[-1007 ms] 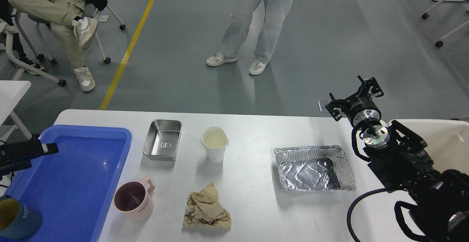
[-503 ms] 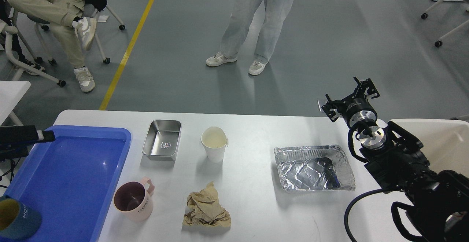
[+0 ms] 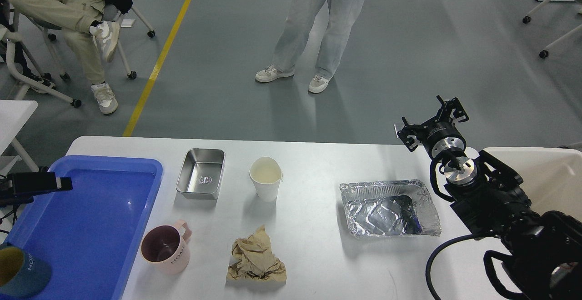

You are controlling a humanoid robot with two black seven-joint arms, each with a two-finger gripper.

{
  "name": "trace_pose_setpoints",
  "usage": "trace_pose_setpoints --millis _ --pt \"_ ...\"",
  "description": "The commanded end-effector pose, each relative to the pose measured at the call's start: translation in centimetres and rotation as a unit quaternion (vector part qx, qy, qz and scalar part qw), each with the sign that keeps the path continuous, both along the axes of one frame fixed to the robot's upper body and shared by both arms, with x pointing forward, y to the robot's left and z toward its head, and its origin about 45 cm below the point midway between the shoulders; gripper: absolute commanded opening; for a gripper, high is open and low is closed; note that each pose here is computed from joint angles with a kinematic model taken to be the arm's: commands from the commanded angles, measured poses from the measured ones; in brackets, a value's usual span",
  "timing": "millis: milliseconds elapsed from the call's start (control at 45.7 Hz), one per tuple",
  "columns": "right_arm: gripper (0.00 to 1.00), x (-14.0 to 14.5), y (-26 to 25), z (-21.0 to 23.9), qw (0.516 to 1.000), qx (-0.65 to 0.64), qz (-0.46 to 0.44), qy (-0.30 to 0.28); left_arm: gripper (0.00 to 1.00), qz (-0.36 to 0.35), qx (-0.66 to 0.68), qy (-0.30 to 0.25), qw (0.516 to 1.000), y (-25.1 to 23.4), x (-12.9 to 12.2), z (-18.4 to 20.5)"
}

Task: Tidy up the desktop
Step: 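Reach the left gripper down to the pink mug and grasp it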

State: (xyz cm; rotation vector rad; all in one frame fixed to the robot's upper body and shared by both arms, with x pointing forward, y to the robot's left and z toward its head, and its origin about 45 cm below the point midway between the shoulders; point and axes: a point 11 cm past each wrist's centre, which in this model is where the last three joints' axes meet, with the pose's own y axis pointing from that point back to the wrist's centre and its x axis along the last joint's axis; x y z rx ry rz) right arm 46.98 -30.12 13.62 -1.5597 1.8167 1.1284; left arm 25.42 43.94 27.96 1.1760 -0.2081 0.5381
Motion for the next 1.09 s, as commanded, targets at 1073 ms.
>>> trace_pose_setpoints --millis 1073 --pt "1.0 -0.2 0.7 -0.5 1.0 0.0 0.006 0.006 0.86 -0.144 0.101 0.096 0.98 -8.3 1.6 -13.8"
